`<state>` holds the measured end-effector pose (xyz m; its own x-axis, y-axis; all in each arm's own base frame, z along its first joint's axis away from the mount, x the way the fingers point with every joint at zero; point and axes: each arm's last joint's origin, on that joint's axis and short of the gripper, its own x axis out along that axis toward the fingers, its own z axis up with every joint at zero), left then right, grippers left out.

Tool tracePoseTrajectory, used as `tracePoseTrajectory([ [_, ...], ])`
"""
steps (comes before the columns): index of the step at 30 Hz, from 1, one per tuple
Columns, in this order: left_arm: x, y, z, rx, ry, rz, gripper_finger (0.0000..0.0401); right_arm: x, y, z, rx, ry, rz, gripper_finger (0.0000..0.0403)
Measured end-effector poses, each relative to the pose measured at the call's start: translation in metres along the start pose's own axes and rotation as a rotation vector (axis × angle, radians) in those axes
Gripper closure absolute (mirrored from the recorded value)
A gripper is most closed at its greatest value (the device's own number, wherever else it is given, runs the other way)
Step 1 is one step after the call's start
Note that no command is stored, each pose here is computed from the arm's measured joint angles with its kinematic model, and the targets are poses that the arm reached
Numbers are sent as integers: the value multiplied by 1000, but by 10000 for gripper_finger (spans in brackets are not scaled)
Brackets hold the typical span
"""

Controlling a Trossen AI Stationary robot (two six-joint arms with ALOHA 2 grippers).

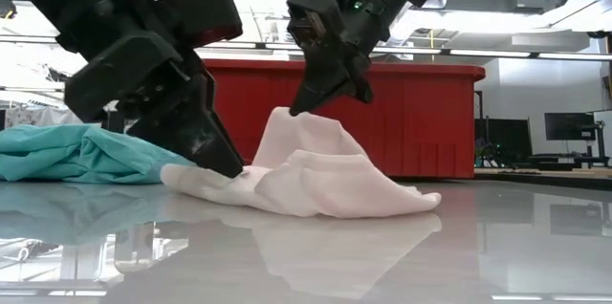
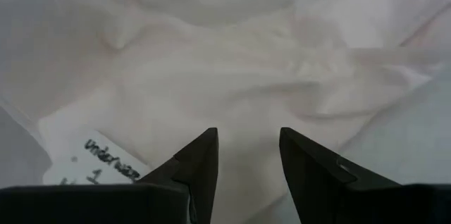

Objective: Fold laundry
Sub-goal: Fold the white underwear

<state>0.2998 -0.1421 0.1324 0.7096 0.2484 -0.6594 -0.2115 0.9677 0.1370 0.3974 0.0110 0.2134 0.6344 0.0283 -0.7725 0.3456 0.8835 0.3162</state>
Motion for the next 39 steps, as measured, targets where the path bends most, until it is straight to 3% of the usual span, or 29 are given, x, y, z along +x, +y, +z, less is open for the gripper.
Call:
tracePoseTrajectory([
  [24, 16, 2, 5, 20, -66, 0, 260, 0, 22, 1, 25, -93, 81, 385],
  [29, 17, 2, 8, 13, -87, -3, 260, 12, 19, -4, 37, -67, 66, 382],
  [39, 17, 1, 8, 24, -87, -34, 260, 49, 18, -14, 15, 16, 198, 356],
])
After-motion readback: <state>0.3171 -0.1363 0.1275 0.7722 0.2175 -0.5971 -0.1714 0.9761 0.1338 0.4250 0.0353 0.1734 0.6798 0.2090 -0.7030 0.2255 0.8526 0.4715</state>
